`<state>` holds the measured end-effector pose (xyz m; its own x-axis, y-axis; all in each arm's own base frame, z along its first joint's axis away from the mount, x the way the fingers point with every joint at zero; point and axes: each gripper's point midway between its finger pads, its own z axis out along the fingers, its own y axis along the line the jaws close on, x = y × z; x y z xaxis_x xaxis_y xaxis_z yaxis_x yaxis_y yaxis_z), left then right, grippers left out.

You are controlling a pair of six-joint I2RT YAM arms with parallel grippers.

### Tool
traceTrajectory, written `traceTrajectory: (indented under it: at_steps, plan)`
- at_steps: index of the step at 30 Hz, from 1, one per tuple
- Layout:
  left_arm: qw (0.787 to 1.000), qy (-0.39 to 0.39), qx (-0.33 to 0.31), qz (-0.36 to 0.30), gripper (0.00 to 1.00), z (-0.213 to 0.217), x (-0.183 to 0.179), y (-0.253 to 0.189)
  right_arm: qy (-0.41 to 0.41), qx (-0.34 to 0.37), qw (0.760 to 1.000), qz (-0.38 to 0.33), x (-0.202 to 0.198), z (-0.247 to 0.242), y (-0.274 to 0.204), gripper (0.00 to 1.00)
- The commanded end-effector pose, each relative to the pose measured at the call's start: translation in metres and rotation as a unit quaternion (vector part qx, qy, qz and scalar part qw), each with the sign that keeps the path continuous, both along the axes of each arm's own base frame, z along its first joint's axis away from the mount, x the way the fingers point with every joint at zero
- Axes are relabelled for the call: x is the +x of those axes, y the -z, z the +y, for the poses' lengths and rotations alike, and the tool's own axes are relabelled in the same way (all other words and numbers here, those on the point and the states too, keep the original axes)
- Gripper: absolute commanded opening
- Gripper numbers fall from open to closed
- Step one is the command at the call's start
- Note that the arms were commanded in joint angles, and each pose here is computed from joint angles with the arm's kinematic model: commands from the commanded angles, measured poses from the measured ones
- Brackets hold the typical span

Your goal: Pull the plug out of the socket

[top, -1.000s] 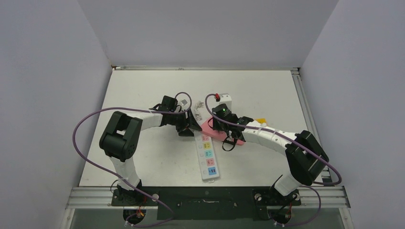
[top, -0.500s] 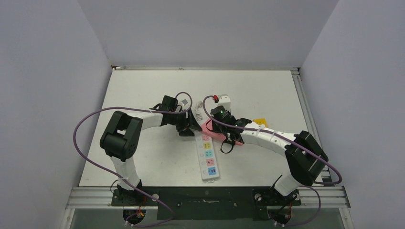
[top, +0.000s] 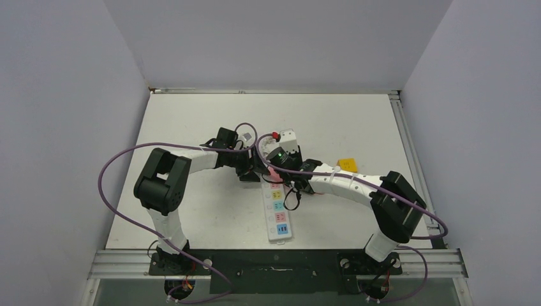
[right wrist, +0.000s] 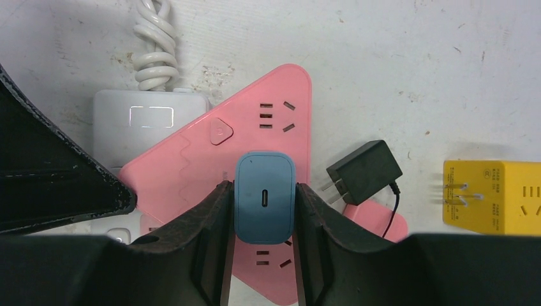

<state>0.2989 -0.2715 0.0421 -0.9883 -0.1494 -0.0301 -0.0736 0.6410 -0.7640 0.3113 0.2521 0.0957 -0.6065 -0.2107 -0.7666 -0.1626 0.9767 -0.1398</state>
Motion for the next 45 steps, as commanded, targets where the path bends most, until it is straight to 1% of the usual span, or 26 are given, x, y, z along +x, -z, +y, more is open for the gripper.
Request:
traceTrajectory:
  at_steps: [1, 4, 8, 13, 17, 23, 31, 39, 45]
  plan:
    - [0.992, -0.008, 0.120, 0.036, 0.48, 0.025, -0.021, 0.065, -0.028, 0.028, 0.999, -0.014, -0.003, 0.035, -0.017, 0.05]
    - [0.992, -0.008, 0.120, 0.037, 0.48, 0.025, -0.021, 0.065, -0.031, 0.029, 0.999, -0.011, -0.004, 0.037, -0.016, 0.05]
    - [0.992, -0.009, 0.121, 0.038, 0.48, 0.025, -0.022, 0.065, -0.036, 0.058, 0.998, 0.002, -0.005, 0.040, -0.017, 0.05]
    - [0.992, -0.009, 0.122, 0.039, 0.48, 0.025, -0.022, 0.067, -0.044, 0.122, 0.991, 0.027, 0.000, 0.036, -0.016, 0.05]
    - [0.991, -0.010, 0.126, 0.040, 0.47, 0.027, -0.022, 0.069, -0.049, 0.189, 0.980, 0.046, 0.004, 0.030, -0.019, 0.05]
    - [0.991, -0.009, 0.129, 0.041, 0.48, 0.028, -0.022, 0.070, -0.044, 0.198, 0.978, 0.045, 0.005, 0.023, -0.020, 0.05]
    - [0.991, -0.009, 0.129, 0.039, 0.48, 0.027, -0.021, 0.069, -0.034, 0.169, 0.985, 0.034, 0.004, 0.018, -0.017, 0.05]
    - [0.991, -0.008, 0.129, 0.039, 0.47, 0.027, -0.021, 0.069, -0.027, 0.086, 0.996, 0.000, -0.001, 0.025, -0.024, 0.05]
    - [0.991, -0.008, 0.129, 0.038, 0.47, 0.027, -0.020, 0.069, -0.024, 0.025, 0.999, -0.017, -0.006, 0.030, -0.022, 0.05]
